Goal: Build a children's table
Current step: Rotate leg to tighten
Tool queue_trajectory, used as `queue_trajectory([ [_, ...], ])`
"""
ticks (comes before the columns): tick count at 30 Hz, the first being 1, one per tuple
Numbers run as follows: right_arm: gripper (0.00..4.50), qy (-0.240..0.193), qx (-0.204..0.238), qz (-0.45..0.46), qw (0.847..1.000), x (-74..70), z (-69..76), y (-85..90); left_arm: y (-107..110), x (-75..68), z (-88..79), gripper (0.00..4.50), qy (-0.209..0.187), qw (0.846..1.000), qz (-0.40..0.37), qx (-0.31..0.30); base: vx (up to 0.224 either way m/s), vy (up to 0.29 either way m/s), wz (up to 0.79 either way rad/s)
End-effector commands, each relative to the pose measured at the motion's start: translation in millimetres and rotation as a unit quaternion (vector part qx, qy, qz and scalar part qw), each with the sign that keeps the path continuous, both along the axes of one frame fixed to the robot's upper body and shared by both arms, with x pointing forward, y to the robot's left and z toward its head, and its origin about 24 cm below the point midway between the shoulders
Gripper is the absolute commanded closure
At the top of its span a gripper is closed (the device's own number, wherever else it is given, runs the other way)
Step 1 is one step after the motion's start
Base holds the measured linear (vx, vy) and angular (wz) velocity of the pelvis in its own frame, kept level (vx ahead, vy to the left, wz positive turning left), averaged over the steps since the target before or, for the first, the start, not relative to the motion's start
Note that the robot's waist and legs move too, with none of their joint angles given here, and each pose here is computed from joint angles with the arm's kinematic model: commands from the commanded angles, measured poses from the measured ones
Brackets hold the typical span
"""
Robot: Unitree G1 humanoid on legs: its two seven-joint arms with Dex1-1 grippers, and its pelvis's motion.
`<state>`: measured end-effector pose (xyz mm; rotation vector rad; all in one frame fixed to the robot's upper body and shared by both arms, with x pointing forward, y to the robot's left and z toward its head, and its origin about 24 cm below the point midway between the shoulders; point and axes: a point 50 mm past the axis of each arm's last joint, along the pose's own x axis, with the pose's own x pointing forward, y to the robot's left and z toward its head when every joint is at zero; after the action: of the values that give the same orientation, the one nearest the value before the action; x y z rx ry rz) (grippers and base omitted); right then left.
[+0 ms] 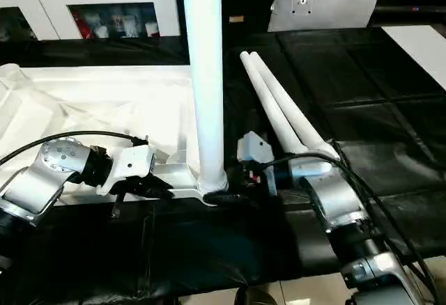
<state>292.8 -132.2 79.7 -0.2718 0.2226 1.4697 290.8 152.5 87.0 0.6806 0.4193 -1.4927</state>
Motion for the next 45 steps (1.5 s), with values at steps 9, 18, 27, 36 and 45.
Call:
queue_trajectory([
  [9,1.64,0.011,0.0,0.03,0.999,-2.0,-3.2,5.2,-1,-7.3,-18.6,4.5,0.038,0.998,-0.032,0.044,0.0,0.0,0.0],
  [18,1.85,0.071,0.052,-0.027,0.996,-19.4,-18.1,15.2,-6,-0.4,-16.0,4.5,0.045,0.995,0.081,-0.021,0.0,0.0,0.0],
  [27,1.85,0.105,0.088,-0.259,0.956,-15.9,-42.2,56.6,-42,8.8,-6.8,4.5,0.026,0.953,0.276,-0.123,-0.006,0.004,-0.02],
  [36,1.85,0.133,0.113,-0.461,0.87,14.4,-35.9,102.4,-73,27.3,7.8,4.5,-0.033,0.884,0.433,-0.171,0.0,0.0,0.0],
  [45,1.03,0.071,0.129,-0.464,0.873,19.1,-26.4,89.9,-61,20.6,3.4,4.5,-0.063,0.907,0.395,-0.131,0.0,0.0,0.0],
])
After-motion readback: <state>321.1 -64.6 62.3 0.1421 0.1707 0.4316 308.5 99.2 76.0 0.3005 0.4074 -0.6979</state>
